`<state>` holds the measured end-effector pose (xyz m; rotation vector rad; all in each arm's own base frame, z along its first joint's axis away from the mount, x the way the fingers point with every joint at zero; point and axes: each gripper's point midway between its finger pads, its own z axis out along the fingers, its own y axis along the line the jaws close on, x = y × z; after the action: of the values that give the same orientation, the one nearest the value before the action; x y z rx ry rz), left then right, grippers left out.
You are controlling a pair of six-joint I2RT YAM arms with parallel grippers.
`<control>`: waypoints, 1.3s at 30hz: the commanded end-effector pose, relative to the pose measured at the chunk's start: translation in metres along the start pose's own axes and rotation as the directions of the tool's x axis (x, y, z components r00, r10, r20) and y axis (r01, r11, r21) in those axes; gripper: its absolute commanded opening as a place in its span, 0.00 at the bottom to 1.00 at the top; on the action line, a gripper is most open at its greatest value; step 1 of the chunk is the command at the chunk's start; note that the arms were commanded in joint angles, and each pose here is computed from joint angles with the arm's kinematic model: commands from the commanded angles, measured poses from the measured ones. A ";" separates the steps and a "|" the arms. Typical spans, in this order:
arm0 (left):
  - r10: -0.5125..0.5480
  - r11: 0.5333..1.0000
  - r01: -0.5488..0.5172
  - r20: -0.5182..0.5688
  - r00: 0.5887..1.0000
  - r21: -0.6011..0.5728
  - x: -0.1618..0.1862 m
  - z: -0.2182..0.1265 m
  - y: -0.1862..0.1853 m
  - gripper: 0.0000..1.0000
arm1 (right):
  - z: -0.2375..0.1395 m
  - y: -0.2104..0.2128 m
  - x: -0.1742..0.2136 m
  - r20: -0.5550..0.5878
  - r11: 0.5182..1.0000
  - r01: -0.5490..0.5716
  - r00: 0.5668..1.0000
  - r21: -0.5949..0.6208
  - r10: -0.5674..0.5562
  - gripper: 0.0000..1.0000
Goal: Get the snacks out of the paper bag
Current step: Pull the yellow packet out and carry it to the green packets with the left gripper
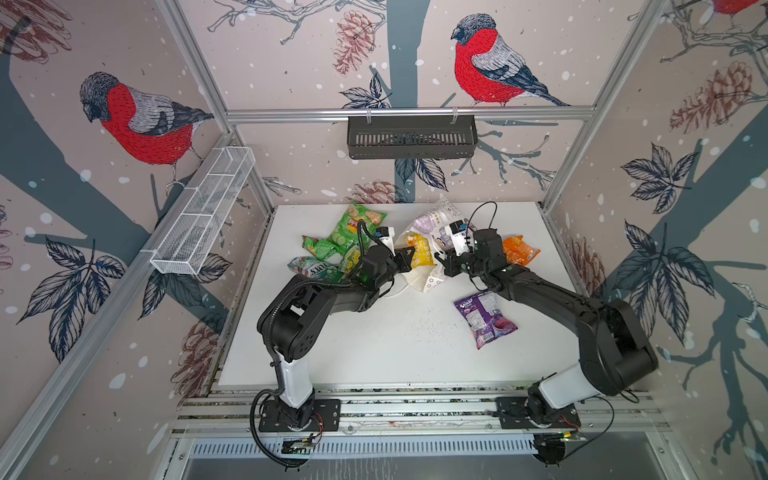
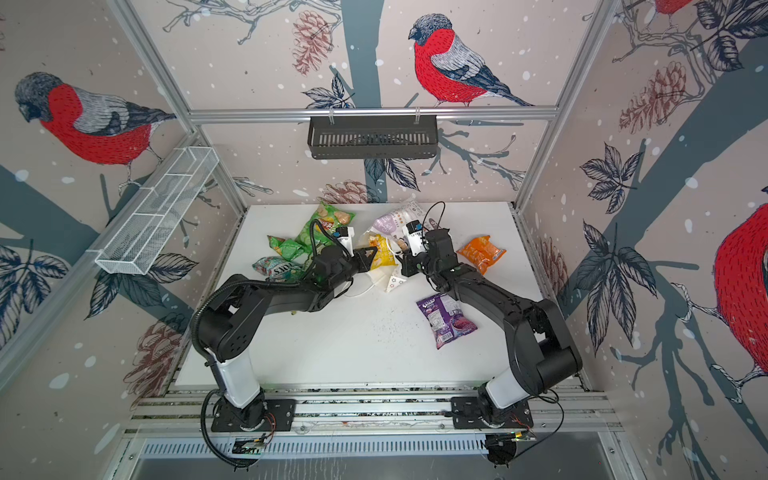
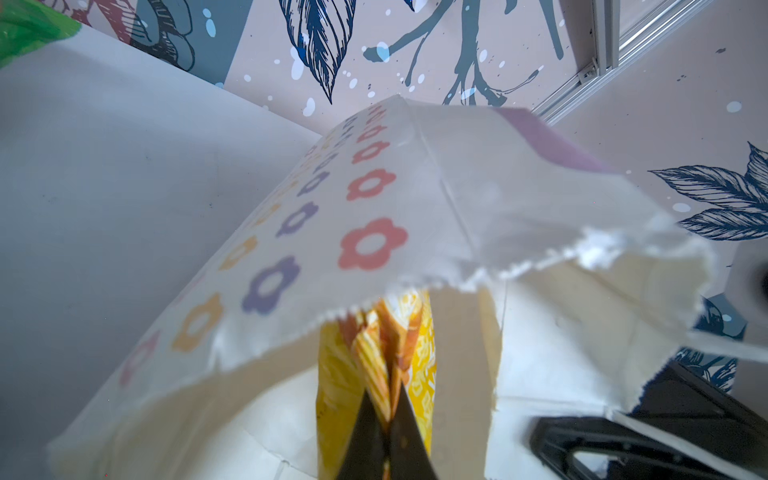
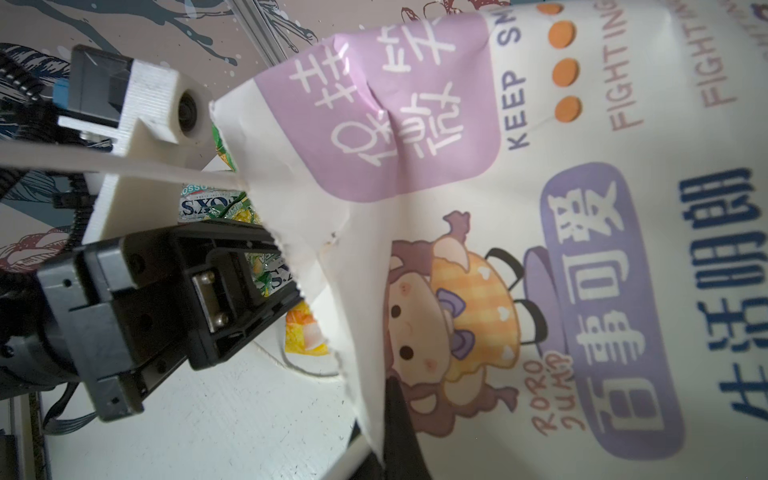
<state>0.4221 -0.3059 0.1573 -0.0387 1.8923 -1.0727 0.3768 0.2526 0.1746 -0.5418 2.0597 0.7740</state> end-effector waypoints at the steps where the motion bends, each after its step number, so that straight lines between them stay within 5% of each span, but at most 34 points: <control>1: 0.002 1.000 -0.002 0.035 0.999 0.018 -0.011 -0.006 -0.005 0.00 | -0.003 0.003 -0.006 0.027 1.000 -0.004 1.000 -0.008 0.004 0.00; 28: 0.112 0.992 -0.105 0.113 0.987 -0.072 -0.049 -0.086 -0.027 0.00 | 0.006 -0.015 -0.028 0.080 0.994 -0.074 0.994 0.084 0.067 0.00; 39: 0.187 0.965 -0.148 0.174 0.967 -0.219 -0.074 -0.138 -0.022 0.00 | 0.006 -0.038 -0.045 0.127 0.974 -0.117 0.988 0.196 0.094 0.00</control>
<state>0.3555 -0.2142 0.2538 -0.0617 1.7719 -0.8264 0.4187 0.2410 0.1905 -0.3300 2.0579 0.6691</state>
